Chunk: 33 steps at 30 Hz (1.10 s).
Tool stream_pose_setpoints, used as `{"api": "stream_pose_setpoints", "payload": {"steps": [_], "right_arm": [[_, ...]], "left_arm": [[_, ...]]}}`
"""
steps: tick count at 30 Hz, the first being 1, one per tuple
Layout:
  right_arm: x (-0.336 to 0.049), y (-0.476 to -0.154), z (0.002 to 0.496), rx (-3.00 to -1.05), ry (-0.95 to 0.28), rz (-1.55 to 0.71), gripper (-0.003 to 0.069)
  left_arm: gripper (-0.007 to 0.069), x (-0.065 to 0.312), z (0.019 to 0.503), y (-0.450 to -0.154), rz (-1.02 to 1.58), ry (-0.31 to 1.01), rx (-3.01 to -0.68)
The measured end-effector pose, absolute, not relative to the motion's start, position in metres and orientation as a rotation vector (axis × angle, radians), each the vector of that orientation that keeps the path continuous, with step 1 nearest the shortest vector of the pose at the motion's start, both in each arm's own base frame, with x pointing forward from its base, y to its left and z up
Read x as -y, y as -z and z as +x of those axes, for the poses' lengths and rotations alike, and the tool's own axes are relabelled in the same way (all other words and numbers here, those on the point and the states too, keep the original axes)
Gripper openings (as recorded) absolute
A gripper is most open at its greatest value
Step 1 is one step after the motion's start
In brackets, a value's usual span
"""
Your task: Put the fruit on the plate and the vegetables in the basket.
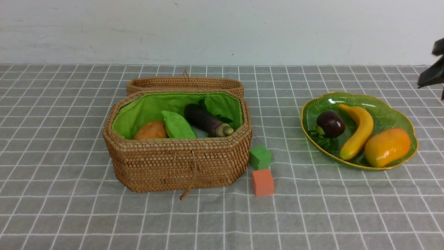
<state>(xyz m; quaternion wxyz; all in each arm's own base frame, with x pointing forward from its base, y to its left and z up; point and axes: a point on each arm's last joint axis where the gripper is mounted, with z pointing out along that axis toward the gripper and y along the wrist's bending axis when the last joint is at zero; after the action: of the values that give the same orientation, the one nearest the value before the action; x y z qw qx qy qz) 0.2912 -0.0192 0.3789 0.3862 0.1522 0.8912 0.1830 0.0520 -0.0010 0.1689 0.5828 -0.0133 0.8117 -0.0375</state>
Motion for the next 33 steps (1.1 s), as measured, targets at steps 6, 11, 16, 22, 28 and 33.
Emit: {"api": "stream_pose_setpoints", "payload": {"steps": [6, 11, 16, 22, 28, 33], "right_arm": [[0.002, -0.426, 0.185, -2.098, -0.344, 0.179, 0.0000], [-0.001, -0.409, 0.118, -2.121, -0.161, 0.084, -0.0018], [-0.004, -0.394, 0.062, -2.047, -0.055, 0.076, -0.0018], [-0.015, -0.386, -0.004, -1.851, -0.017, 0.046, -0.0016], [-0.023, -0.379, -0.053, -1.658, 0.010, 0.022, -0.0014], [-0.023, -0.364, -0.050, -1.676, 0.003, 0.028, -0.0012]], "left_arm": [[0.0239, 0.001, 0.052, -0.169, -0.031, 0.087, -1.895], [0.0239, 0.001, 0.052, -0.169, -0.031, 0.087, -1.895], [0.0239, 0.001, 0.052, -0.169, -0.031, 0.087, -1.895], [0.0239, 0.001, 0.052, -0.169, -0.031, 0.087, -1.895], [0.0239, 0.001, 0.052, -0.169, -0.031, 0.087, -1.895], [0.0239, 0.001, 0.052, -0.169, -0.031, 0.087, -1.895]]}}
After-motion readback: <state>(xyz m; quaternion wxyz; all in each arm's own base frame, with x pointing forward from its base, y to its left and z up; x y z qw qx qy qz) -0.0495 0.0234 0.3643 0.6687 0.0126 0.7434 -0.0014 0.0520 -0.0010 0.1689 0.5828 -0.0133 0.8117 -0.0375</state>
